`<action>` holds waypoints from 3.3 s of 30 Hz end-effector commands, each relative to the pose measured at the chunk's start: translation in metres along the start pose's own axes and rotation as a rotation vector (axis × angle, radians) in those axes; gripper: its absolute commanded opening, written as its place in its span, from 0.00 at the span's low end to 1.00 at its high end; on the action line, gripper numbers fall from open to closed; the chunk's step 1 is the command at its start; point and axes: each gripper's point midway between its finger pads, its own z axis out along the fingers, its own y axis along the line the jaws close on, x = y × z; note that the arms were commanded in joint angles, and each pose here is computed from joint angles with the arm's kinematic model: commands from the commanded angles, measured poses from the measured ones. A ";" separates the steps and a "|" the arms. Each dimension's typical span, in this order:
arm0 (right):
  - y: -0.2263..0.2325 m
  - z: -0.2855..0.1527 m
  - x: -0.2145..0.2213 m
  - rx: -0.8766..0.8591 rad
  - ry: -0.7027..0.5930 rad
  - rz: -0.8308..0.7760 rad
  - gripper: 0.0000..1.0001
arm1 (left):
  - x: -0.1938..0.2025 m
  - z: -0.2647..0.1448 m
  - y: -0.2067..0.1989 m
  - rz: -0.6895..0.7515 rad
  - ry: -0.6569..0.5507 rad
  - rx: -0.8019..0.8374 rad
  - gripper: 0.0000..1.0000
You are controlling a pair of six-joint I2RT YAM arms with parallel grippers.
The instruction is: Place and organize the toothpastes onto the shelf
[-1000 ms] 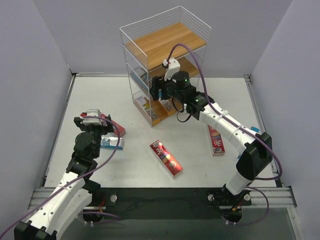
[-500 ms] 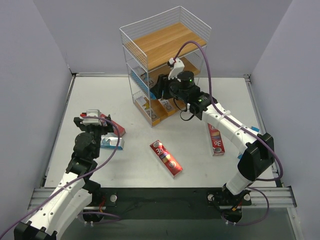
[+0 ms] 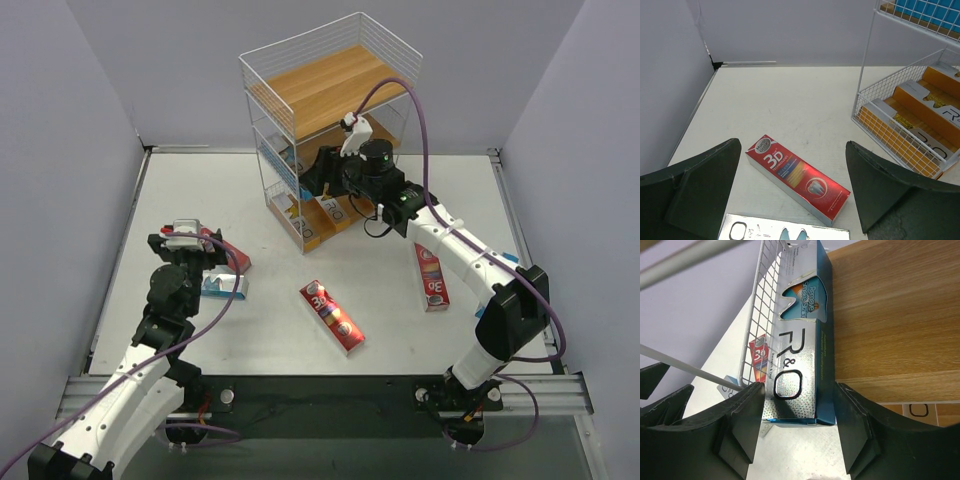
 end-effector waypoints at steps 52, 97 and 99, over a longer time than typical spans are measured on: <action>-0.111 -0.162 0.108 0.407 0.143 -0.088 1.00 | 0.148 -0.041 0.032 -0.757 0.747 -0.871 0.97; -0.090 -0.148 0.125 0.261 0.186 -0.036 0.96 | 0.172 -0.067 -0.009 -0.504 1.015 -0.632 0.51; -0.086 -0.147 0.127 0.237 0.195 -0.032 0.96 | 0.154 -0.058 -0.026 -0.440 0.973 -0.513 0.48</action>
